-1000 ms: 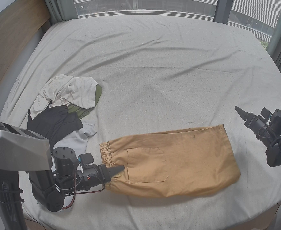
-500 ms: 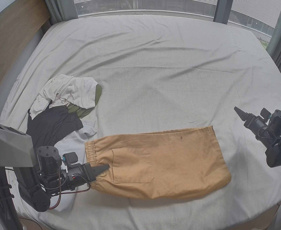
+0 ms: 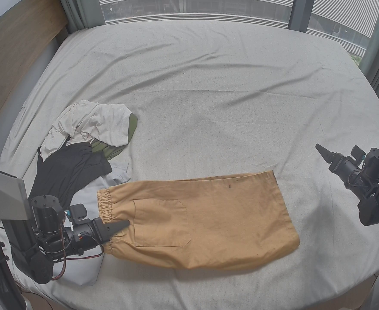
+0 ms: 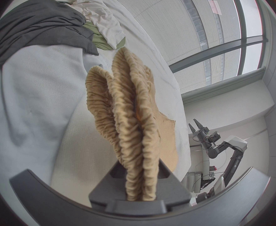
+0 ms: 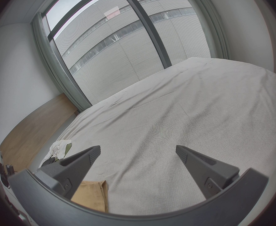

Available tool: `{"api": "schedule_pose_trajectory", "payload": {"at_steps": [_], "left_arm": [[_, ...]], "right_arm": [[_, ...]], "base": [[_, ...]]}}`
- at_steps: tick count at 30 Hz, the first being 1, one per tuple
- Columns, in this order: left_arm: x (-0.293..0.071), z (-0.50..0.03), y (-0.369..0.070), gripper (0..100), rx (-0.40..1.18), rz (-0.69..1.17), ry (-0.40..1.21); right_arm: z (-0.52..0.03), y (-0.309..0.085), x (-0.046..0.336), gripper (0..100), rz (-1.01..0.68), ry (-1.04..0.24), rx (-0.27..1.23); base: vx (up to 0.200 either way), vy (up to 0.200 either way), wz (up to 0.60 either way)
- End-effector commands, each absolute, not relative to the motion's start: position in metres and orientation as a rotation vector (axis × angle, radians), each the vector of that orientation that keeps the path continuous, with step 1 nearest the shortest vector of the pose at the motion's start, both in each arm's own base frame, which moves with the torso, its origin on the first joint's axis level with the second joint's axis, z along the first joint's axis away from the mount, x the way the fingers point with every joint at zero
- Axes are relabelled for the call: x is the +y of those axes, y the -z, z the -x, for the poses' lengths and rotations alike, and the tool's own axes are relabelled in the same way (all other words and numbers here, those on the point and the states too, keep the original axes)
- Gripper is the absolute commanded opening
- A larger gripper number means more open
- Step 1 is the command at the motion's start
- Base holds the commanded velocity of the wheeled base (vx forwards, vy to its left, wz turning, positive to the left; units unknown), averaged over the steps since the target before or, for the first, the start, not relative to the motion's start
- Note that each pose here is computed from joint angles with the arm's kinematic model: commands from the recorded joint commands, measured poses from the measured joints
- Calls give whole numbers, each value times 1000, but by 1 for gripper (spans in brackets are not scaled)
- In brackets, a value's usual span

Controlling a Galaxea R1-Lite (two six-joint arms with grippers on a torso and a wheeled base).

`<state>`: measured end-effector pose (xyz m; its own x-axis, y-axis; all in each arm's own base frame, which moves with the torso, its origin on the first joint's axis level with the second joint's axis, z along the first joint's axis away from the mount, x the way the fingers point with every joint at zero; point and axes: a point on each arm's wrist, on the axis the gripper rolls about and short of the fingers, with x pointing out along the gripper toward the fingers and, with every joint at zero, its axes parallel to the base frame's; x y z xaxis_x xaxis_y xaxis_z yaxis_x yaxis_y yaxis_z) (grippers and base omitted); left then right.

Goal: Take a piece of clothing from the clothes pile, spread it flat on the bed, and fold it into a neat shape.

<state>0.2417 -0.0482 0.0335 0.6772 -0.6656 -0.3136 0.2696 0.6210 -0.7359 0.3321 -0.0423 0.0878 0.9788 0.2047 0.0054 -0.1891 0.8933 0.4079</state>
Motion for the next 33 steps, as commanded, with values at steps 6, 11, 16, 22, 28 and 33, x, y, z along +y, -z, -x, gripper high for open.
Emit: {"api": "schedule_pose_trajectory", "payload": {"at_steps": [6,11,16,22,28,33], "left_arm": [[-21,-233,-37,0,578,678,538],[-22,-231,-39,0,588,674,601],[-45,-239,-44,0,572,635,698],[-63,-246,-50,0,548,609,778],[-88,-251,-60,0,518,598,883],[-106,-255,-66,0,506,601,945]], "right_arm": [[-332,-87,-40,100,-420,-210,44],[-331,-88,-40,100,-419,-211,42],[-332,-87,-39,100,-420,-212,44],[-332,-87,-40,100,-420,-210,44],[-332,-87,-40,100,-419,-211,41],[-332,-87,-39,100,-420,-212,44]], "base": [[0,0,0],[0,0,0],[0,0,0],[0,0,0],[0,0,0],[0,0,0]]}}
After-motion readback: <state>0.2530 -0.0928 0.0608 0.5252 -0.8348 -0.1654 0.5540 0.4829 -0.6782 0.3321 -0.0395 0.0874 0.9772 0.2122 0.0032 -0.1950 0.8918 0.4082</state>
